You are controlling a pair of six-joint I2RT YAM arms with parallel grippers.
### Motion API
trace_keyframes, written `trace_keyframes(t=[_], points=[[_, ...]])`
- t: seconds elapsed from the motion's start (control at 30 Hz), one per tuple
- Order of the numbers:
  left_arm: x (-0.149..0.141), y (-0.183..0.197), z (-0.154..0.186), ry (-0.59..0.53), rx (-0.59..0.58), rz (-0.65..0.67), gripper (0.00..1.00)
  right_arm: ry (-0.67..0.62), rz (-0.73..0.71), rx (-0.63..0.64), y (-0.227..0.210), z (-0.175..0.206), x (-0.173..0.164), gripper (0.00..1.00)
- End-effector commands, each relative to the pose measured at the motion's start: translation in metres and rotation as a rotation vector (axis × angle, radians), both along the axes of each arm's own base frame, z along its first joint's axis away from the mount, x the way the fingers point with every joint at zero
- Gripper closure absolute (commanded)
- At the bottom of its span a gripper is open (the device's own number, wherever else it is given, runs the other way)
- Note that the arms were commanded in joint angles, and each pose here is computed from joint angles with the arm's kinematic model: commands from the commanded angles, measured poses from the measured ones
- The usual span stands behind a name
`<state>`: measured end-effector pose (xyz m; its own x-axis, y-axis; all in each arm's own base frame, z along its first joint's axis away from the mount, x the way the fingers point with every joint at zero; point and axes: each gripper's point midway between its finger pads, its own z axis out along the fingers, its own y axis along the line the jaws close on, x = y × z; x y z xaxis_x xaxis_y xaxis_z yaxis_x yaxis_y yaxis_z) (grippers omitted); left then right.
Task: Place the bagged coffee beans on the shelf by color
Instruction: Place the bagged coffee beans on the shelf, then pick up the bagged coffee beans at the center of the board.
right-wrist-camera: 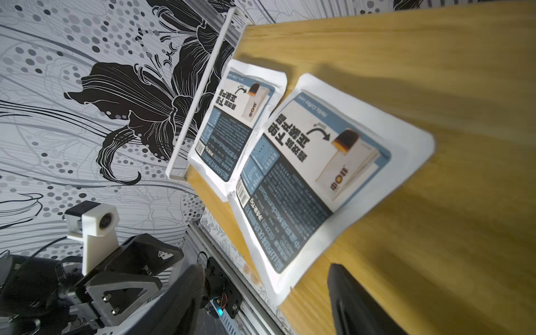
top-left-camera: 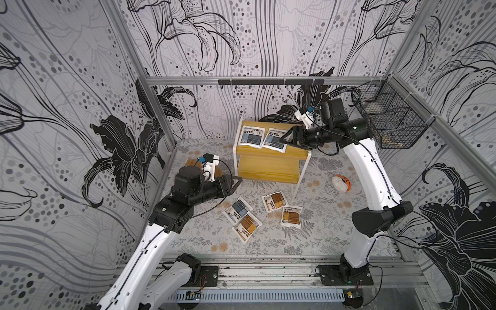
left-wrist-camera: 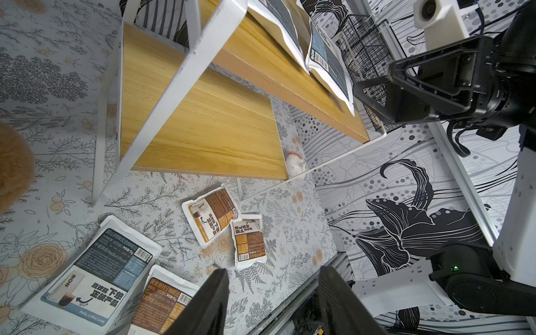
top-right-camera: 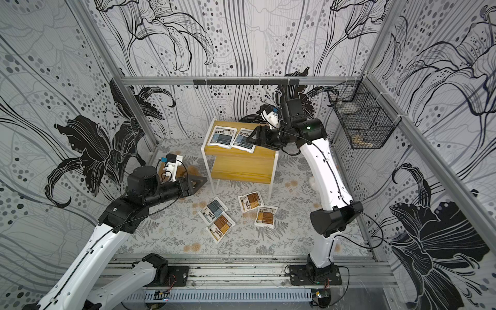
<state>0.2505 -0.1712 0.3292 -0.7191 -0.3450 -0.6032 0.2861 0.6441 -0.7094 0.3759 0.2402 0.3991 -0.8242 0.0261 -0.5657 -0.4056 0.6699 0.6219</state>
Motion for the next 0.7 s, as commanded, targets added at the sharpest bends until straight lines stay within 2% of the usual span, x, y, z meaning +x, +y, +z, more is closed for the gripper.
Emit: trace_keyframes(t=[0.0,0.17,0.33,0.43,0.57,0.67], points=[[-0.001,0.003,0.007,-0.031,-0.014,0.011,0.42,-0.046,-0.033,0.001,-0.008,0.017,-0.003,0.23],[0.0,0.004,0.009,-0.027,-0.037,0.029,0.4,-0.103,-0.048,0.017,-0.012,0.034,-0.008,0.1],[0.002,0.012,0.005,-0.015,-0.072,0.1,0.38,-0.172,-0.05,0.043,-0.018,0.054,-0.024,0.08],[0.0,0.019,-0.011,0.02,-0.098,0.153,0.38,-0.222,-0.04,0.079,-0.023,0.07,-0.048,0.08],[0.001,0.033,-0.046,0.079,-0.069,0.241,0.37,-0.203,0.012,0.133,-0.015,0.058,-0.082,0.08],[0.002,0.04,-0.072,0.127,-0.031,0.288,0.31,-0.178,0.062,0.135,0.002,0.034,-0.111,0.08]])
